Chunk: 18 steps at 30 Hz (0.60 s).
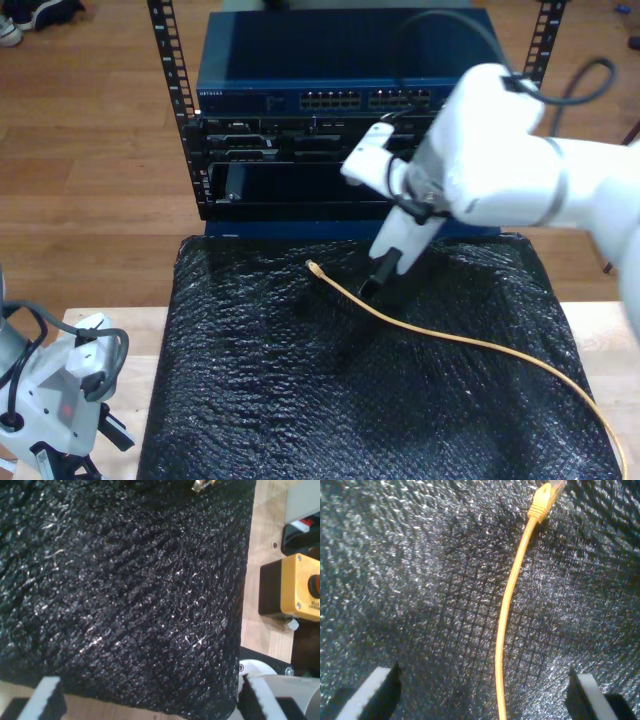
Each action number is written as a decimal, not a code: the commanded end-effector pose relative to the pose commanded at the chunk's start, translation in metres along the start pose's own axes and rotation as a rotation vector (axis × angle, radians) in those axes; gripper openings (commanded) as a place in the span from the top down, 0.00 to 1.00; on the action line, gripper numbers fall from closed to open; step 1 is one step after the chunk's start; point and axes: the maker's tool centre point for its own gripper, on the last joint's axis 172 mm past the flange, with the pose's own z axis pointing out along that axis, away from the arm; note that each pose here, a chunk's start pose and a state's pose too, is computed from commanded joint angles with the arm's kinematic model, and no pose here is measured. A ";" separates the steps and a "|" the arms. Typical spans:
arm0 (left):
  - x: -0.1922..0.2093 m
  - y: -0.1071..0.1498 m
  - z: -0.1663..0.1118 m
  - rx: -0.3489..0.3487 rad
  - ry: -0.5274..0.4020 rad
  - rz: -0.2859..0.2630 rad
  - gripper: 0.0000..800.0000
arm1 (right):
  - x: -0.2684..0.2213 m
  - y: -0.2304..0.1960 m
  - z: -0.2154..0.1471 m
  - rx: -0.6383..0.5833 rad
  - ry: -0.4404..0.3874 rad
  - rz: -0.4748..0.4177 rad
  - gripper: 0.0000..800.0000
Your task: Grab the cable and plug it in
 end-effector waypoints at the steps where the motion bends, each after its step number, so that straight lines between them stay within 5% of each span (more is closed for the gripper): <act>1: 0.000 0.000 0.000 0.000 0.000 -0.001 0.00 | 0.002 0.001 0.004 -0.017 -0.023 0.001 0.00; 11: -0.001 0.001 0.002 -0.006 0.001 -0.006 0.00 | 0.028 -0.001 0.038 -0.053 -0.094 0.028 0.02; 18: -0.001 0.000 0.002 -0.004 0.002 -0.006 0.00 | 0.046 0.003 0.062 -0.059 -0.106 0.139 0.03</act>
